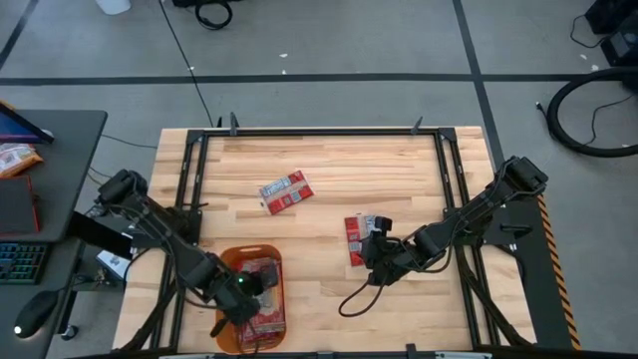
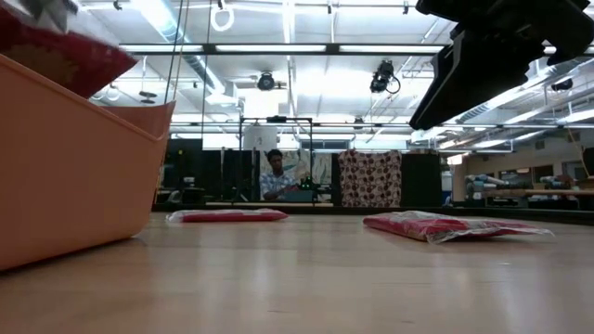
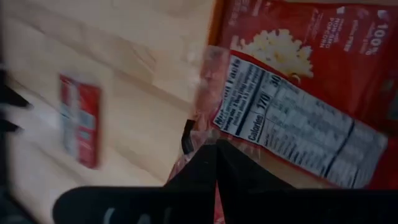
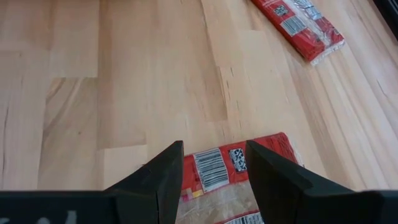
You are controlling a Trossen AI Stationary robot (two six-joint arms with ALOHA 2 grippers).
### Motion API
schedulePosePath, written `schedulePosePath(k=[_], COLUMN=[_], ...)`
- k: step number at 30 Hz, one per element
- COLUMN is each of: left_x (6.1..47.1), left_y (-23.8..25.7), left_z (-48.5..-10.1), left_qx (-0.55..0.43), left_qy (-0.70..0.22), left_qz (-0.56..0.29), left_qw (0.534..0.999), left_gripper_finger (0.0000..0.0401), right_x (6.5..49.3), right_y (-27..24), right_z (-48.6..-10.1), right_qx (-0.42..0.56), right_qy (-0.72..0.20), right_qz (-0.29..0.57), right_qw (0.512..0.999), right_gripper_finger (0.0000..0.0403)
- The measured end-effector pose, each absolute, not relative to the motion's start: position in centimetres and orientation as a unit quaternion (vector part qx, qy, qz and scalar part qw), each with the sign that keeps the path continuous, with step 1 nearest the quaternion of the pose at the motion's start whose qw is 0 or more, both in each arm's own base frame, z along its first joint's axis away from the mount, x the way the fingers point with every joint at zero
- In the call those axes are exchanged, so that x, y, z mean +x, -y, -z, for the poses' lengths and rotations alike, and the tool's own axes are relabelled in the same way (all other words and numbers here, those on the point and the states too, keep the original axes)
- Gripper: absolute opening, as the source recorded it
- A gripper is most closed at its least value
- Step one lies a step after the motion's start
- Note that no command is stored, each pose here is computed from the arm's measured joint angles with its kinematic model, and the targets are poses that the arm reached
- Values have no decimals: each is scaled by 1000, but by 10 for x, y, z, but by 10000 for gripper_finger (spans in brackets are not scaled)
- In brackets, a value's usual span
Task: Sort popcorn bags into baskets
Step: Put the red popcorn pack into the orange bin
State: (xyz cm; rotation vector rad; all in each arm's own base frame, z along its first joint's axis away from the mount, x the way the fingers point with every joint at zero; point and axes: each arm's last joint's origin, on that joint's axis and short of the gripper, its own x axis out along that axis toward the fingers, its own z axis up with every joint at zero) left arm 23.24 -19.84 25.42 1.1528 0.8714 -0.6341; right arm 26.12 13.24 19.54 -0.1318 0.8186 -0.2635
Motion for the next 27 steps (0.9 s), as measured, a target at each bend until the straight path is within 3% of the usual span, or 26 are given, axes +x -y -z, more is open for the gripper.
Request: schedulePosePath(k=[3, 7, 12, 18, 27], left_x=[230, 229, 225, 217, 220], left_y=[204, 203, 207, 216, 206], left_z=[-256, -256, -255, -254, -266], left_qx=[542, 456, 395, 333, 110], left_qy=[-372, -406, -426, -445, -497], left_qz=[266, 237, 282, 276, 215], left_qw=[705, 756, 764, 784, 833], left_gripper_finger=[10, 11, 25, 76, 166], right_x=[261, 262, 261, 262, 264], right_y=[-132, -133, -133, -132, -127], right_z=[-195, -196, -196, -196, -195], right_qx=[-64, -62, -63, -62, -51], right_qy=[-396, -395, -395, -396, -404], right_qz=[127, 127, 127, 127, 123], right_qw=[907, 908, 908, 907, 905], right_gripper_finger=[178, 178, 178, 178, 178])
